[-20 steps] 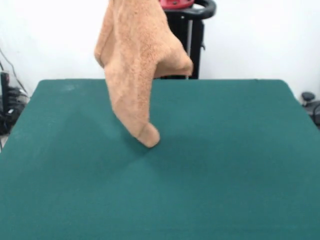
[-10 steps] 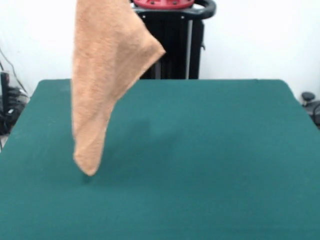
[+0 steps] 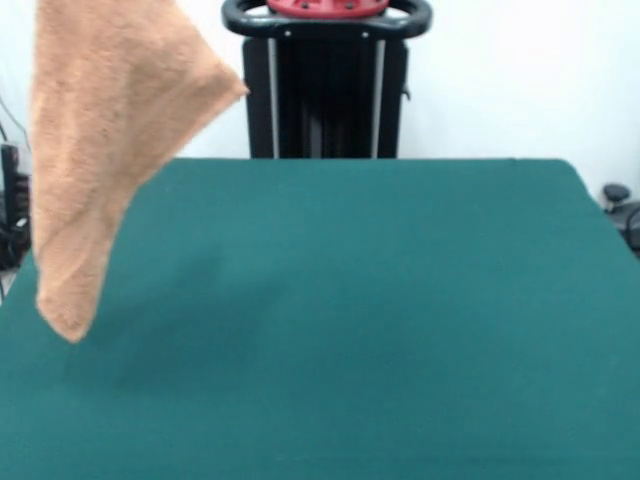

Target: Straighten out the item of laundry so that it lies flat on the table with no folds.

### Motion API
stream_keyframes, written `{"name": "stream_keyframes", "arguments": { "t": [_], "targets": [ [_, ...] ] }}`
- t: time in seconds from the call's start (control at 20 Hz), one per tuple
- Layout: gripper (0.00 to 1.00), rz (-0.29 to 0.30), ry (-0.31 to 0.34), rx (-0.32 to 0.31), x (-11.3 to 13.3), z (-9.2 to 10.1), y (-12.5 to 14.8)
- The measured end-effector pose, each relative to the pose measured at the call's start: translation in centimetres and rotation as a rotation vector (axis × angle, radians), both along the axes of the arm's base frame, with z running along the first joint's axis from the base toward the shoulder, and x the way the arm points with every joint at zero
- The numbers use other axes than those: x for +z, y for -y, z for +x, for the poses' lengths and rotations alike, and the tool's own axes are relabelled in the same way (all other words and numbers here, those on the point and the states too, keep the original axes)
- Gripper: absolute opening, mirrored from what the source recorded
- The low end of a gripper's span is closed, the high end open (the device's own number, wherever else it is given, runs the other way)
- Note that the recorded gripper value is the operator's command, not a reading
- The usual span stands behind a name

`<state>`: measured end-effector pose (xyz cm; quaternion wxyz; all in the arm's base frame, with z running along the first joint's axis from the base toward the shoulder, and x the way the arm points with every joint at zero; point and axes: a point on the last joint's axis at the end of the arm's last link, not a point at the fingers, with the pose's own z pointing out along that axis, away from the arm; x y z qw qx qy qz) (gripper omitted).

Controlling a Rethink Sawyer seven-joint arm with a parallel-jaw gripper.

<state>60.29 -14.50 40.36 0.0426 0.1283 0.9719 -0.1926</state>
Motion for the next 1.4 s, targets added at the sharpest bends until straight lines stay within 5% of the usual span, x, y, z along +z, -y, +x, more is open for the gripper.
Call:
{"name": "stream_keyframes", "arguments": {
  "t": [0.25,0.75,1.1,1.4],
  "targets": [
    [0.0,-0.007,0.004,-0.02,0.0,0.3,1.6],
    [0.0,-0.007,0.096,0.037,-1.4,1.4,-0.8],
    [0.0,-0.004,0.208,0.055,-3.7,2.1,-1.5],
    [0.0,0.013,0.232,0.051,-6.9,2.4,-2.1]
  ]
}}
